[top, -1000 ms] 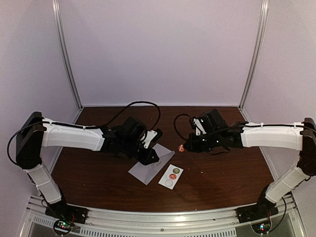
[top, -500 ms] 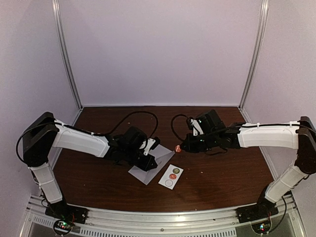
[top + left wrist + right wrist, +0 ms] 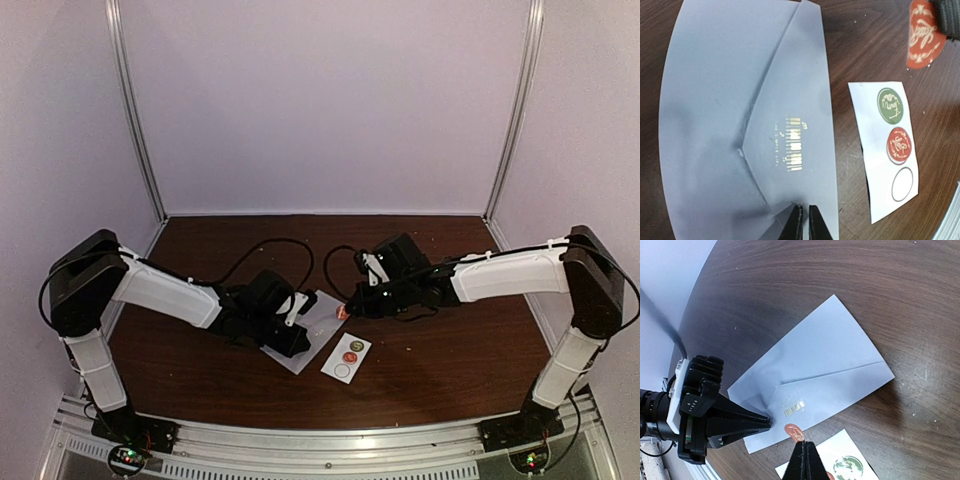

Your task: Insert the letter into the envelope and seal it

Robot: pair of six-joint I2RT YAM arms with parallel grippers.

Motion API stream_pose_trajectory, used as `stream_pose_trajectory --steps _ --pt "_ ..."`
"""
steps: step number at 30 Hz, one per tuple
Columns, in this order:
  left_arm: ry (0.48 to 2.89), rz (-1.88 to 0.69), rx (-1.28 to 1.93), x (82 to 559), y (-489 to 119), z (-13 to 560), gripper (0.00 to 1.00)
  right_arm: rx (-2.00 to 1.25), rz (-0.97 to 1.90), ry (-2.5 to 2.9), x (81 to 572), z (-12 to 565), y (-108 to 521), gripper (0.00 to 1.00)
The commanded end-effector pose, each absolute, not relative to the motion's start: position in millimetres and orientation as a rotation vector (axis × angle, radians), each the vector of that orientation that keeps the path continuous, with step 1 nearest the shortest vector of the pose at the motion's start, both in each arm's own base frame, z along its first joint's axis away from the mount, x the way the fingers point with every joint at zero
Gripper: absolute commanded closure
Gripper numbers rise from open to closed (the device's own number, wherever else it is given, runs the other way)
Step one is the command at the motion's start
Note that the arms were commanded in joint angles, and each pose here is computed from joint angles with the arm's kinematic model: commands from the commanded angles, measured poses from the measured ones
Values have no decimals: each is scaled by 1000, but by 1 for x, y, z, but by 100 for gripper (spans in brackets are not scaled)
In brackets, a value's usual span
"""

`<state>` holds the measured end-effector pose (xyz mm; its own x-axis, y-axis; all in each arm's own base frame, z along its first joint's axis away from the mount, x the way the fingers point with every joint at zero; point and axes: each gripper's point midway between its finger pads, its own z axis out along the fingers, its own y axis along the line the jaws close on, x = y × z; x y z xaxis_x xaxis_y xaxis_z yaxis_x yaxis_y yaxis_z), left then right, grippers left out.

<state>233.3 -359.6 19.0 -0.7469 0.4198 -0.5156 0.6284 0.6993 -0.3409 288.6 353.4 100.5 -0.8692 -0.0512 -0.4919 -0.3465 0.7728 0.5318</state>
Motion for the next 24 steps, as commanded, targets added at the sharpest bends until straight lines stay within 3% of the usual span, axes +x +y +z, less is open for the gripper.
stream_pose_trajectory --steps 1,8,24 --pt "2506 -714 782 237 -358 7 95 -338 967 2431 300 110 378 100" --pt "2532 -693 773 233 -350 -2 100 -375 1035 2424 304 94 400 100" --pt "2522 -751 803 226 -348 -1 100 -405 1136 2455 308 60 435 100"
